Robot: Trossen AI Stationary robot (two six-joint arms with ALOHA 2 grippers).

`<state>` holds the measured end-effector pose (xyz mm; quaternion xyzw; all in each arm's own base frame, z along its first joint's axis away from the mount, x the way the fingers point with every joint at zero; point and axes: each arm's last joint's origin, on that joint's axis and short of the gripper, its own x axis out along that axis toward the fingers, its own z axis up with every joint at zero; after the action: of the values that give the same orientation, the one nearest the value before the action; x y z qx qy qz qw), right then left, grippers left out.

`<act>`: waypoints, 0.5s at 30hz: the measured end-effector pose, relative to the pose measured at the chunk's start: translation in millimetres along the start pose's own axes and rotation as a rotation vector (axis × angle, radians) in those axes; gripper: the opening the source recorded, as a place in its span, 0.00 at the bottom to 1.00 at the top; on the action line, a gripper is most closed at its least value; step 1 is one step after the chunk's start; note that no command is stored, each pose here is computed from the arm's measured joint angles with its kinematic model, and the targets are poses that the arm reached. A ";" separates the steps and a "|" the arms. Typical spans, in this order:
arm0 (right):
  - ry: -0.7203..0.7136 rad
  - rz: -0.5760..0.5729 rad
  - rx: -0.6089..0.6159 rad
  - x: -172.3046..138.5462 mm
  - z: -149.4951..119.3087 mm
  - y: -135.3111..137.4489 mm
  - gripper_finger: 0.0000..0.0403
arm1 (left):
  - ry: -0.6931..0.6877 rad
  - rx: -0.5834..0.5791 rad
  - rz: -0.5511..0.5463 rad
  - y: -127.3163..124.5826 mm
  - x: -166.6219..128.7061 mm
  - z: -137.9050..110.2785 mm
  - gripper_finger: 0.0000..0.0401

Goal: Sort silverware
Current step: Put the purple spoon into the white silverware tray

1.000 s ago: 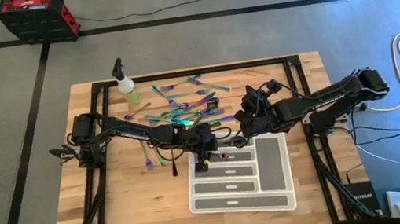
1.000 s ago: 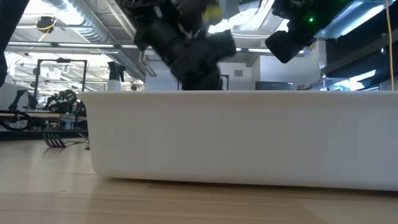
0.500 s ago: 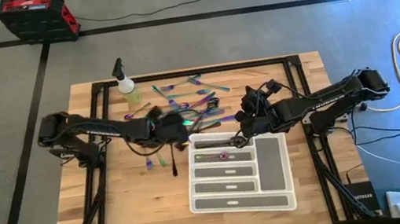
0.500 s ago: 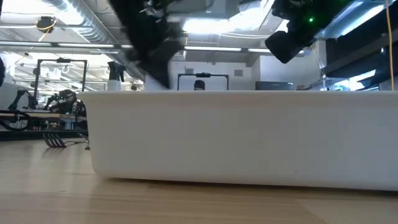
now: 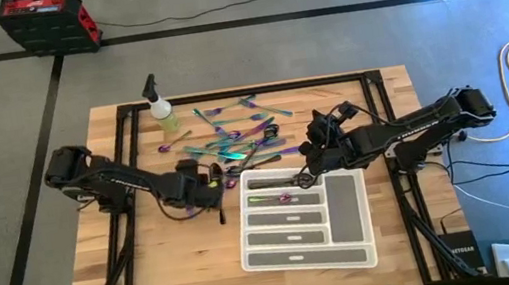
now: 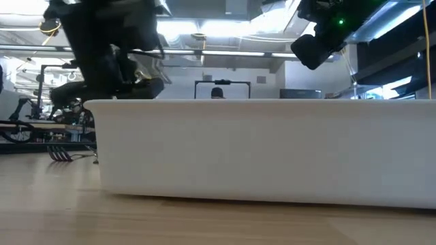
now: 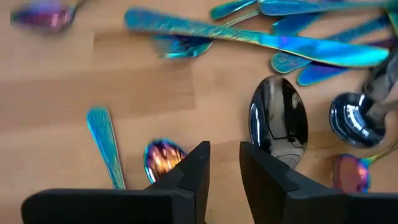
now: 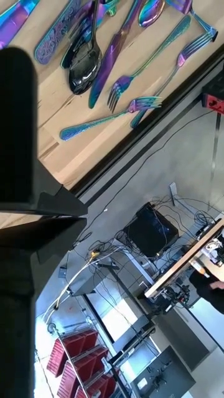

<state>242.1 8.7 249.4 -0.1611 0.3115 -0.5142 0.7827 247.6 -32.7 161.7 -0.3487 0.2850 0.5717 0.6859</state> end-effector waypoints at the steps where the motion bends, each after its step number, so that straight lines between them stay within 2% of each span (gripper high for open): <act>1: 0.000 0.000 -0.001 0.0 0.0 0.0 0.00 | -0.002 -0.020 -0.005 0.6 -1.0 -2.1 0.18; 8: -0.001 0.002 -0.002 -0.4 0.1 0.2 0.00 | 0.022 -0.040 -0.024 0.7 -3.8 -7.9 0.18; 12: -0.002 0.002 -0.001 -0.4 0.1 0.4 0.00 | 0.026 -0.013 -0.005 1.4 -1.3 -7.5 0.18; 15: 0.001 0.007 -0.001 -0.4 0.0 0.5 0.00 | 0.031 -0.058 -0.007 0.8 -1.1 -7.6 0.18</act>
<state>242.4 9.2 249.3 -0.1603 0.3128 -0.5113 0.7842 246.6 -39.4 157.9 -0.3784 0.2776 0.5717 0.6730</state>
